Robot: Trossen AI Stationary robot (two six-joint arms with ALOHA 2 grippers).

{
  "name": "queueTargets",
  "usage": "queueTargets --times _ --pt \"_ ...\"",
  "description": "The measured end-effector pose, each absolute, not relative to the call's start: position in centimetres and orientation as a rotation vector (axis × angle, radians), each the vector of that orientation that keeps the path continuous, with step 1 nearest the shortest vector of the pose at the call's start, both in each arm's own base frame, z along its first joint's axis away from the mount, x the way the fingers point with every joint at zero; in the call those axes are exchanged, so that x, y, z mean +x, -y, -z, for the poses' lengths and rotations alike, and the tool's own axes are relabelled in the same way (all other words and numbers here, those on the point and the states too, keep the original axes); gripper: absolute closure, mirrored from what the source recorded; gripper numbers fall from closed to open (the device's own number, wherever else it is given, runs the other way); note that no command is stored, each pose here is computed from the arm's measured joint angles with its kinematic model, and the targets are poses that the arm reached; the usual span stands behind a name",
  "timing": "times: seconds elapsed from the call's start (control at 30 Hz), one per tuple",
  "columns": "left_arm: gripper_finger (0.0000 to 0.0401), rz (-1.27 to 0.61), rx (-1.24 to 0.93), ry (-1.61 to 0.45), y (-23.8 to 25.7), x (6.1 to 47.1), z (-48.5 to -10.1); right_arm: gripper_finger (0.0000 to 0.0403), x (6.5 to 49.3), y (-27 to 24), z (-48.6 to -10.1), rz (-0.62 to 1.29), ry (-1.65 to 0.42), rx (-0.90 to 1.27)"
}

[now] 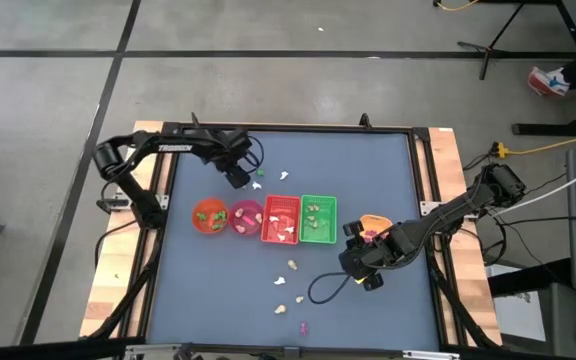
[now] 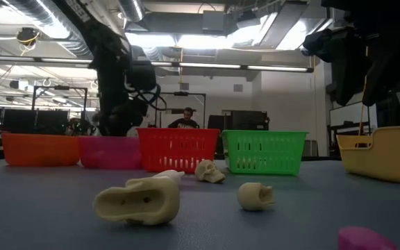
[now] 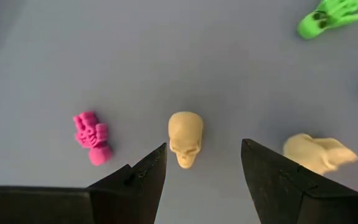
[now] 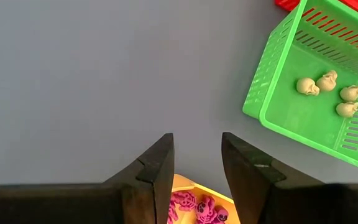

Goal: Sort Halloween decoration
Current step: Put the yellow skull toy into the pink bowl

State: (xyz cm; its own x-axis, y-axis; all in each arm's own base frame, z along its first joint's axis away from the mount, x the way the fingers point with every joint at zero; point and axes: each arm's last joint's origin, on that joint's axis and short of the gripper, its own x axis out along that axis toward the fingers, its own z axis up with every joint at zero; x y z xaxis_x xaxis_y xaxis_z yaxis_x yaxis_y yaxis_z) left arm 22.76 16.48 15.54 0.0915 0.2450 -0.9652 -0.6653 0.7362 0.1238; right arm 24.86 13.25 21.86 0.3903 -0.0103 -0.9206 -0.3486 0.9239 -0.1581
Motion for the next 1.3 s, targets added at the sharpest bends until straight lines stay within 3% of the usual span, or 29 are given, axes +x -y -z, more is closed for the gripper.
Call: queueTargets --times 0.37,0.83,1.3 --pt "0.0215 -0.745 -0.403 -1.335 -17.7 22.7 -14.0 0.0269 24.9 -13.2 -21.9 -0.221 -1.156 -0.352" --pt "0.0298 -0.747 -0.416 -1.331 -17.9 22.6 -13.9 0.0269 24.9 -13.3 -21.9 -0.221 -1.156 -0.353" --pt "0.0351 -0.753 -0.411 -1.332 -17.9 22.6 -13.9 0.0269 24.9 -13.3 -21.9 -0.221 -1.156 -0.353"
